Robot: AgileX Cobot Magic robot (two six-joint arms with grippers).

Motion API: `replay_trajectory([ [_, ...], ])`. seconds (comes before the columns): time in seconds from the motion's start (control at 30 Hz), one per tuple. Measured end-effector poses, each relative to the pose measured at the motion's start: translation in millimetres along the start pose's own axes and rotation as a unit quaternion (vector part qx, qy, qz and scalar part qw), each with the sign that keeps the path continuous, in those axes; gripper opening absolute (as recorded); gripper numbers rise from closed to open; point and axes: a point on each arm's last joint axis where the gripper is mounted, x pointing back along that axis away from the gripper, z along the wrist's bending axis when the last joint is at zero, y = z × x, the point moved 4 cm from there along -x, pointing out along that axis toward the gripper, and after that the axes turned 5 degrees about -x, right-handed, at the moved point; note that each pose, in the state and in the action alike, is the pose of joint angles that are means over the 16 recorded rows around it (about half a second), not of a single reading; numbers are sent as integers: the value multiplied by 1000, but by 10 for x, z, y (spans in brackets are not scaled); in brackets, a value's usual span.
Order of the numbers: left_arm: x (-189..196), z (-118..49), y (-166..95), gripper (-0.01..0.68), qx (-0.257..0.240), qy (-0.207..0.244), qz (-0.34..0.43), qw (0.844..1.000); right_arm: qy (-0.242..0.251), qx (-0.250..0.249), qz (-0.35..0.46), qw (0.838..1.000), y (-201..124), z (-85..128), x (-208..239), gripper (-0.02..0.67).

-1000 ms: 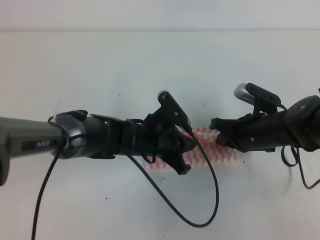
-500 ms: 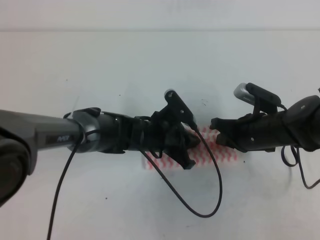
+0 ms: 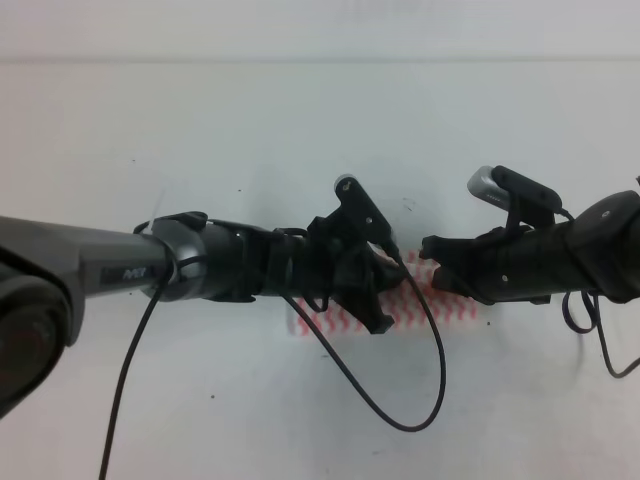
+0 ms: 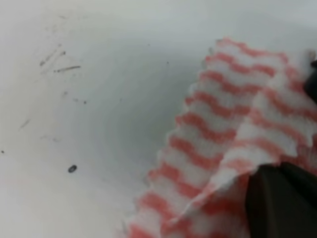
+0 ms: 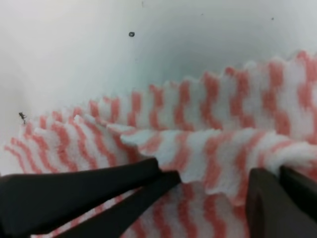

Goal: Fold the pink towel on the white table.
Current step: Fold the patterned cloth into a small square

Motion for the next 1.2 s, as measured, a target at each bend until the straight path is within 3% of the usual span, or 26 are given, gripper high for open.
replay_trajectory([
  [0.47, 9, 17, 27, -5, 4, 4, -5, 1000, 5, -13, -14, 1000, 56, 31, 15, 27],
  [0.9, 4, 13, 18, -5, 3, 3, -3, 1000, -15, -16, -75, 997, 228, -9, 29, 86],
  [1.2, 40, 37, 54, -6, 1, 10, -2, 1000, -9, 4, -95, 995, 341, 69, 59, 89],
])
